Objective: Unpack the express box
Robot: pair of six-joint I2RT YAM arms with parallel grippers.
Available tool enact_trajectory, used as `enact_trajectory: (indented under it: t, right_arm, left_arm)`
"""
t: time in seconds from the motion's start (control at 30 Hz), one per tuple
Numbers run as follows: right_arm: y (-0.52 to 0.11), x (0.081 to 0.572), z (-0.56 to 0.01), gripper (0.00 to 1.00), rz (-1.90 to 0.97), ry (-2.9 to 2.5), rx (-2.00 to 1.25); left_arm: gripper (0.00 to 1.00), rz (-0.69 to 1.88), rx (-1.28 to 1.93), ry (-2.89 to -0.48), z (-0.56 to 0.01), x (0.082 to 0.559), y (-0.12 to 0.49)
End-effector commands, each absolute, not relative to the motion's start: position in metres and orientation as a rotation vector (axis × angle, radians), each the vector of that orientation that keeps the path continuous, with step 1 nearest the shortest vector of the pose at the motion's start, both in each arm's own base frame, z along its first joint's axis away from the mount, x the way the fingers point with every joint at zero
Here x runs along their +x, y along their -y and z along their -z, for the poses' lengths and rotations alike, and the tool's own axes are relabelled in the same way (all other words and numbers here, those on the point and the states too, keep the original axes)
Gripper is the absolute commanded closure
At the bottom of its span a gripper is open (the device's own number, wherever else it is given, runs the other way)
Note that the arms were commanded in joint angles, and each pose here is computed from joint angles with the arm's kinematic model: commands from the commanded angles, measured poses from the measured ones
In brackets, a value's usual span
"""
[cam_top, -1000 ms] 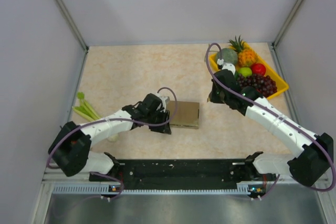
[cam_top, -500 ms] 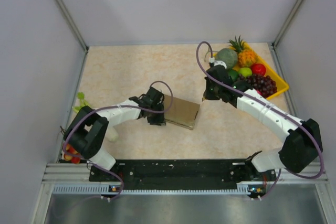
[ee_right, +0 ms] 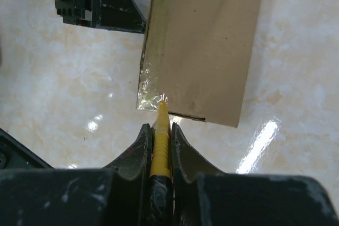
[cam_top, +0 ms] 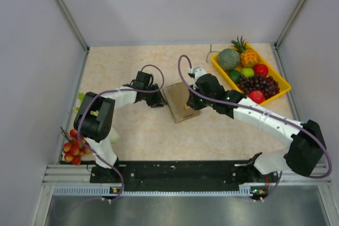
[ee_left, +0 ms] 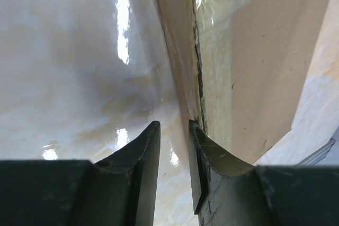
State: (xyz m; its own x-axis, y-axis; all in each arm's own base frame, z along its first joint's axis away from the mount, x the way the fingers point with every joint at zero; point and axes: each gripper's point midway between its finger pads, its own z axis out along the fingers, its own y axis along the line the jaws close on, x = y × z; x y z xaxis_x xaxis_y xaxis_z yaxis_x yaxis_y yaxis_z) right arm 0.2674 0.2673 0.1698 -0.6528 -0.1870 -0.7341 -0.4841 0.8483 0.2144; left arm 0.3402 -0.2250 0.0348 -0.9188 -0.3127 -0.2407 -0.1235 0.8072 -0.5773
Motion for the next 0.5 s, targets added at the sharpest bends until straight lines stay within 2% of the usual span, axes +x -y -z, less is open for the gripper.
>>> enact_trajectory:
  t: [0.0,0.17,0.27,0.3,0.47]
  right_arm:
    - [-0.294,0.291,-0.185,1.0,-0.532,-2.192,-0.457]
    - [-0.321,0.306,-0.191,1.0,-0.579,-2.185,-0.384]
    - [-0.336,0.308,-0.183,1.0,-0.597,-2.206,-0.384]
    - [-0.339,0.309,-0.181,1.0,-0.602,-2.212,-0.374]
    - [-0.355,0.305,-0.17,1.0,-0.64,-2.241,-0.392]
  left_arm:
    - [0.68,0.894,-0.313,-2.563,-0.061,0.37,0.222]
    - [0.65,0.845,-0.406,-2.529,-0.069,0.363,0.197]
    - [0.55,0.917,-0.395,-2.499,-0.076,0.36,0.201]
    - [0.49,0.945,-0.384,-2.487,-0.08,0.361,0.204]
    - [0.38,1.052,-0.341,-2.438,-0.094,0.365,0.216]
